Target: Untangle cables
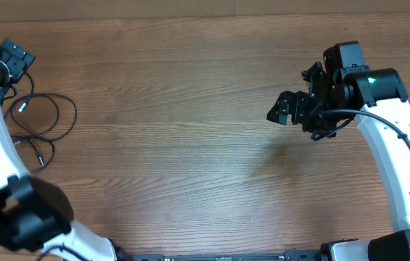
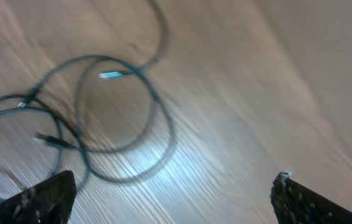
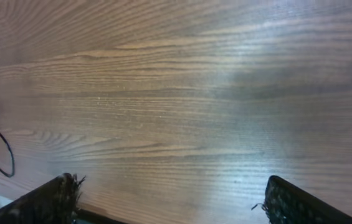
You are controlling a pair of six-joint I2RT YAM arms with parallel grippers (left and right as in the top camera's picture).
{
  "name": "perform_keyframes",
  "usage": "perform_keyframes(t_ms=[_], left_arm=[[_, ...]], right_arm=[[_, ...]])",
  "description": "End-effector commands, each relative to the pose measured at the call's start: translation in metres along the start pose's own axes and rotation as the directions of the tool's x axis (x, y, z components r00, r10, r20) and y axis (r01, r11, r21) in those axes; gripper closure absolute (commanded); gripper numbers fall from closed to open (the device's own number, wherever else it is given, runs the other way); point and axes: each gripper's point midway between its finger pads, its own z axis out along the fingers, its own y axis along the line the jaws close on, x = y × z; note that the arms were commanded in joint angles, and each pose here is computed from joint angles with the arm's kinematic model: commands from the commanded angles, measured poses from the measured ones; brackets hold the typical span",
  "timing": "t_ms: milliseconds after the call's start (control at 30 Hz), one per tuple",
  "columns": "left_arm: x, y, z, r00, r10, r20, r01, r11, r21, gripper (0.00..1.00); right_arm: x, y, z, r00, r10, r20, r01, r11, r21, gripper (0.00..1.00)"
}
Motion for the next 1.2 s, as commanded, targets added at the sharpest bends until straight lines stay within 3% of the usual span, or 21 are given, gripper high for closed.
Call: perform_keyframes(t_ms=[0,67,300,500,767,1167], left_arm=[[0.018,-0.054,-0.095,0.99,0.128,0.052,-0.137,0.952,0.272,0.01],[0.036,-0.064,-0.124,0.984,0.168,0.052,-0.176,0.93,0.324,0.0],[0.106,-0.076,-0.197,0.939,0.341,0.047,-0.331,0.857,0.396,0.0],[0.145,-0.048,-0.21,0.917,0.393,-0.063,-0.353,0.876,0.328,0.0],[0.152,-0.043,-0.202,0.91,0.396,-0.12,-0.346,0.887,0.307,0.0],[0.152,-0.043,-0.202,0.91,0.396,-0.12,-0.346,0.887,0.306,0.0]], right_arm=[[-0.004,0.015,-0.01,0.995,-0.085,0.056,0.087,0.996,-0.022,0.05],[-0.006,0.019,-0.019,0.99,-0.098,0.101,0.101,0.995,-0.023,0.0],[0.012,0.013,-0.069,0.967,-0.135,0.217,0.123,0.99,0.068,0.0],[0.029,0.017,-0.117,0.93,-0.166,0.328,0.14,0.985,0.101,0.0],[0.068,0.029,-0.181,0.853,-0.203,0.48,0.185,0.979,0.085,0.0],[0.089,0.031,-0.201,0.806,-0.224,0.547,0.218,0.973,0.078,0.0]])
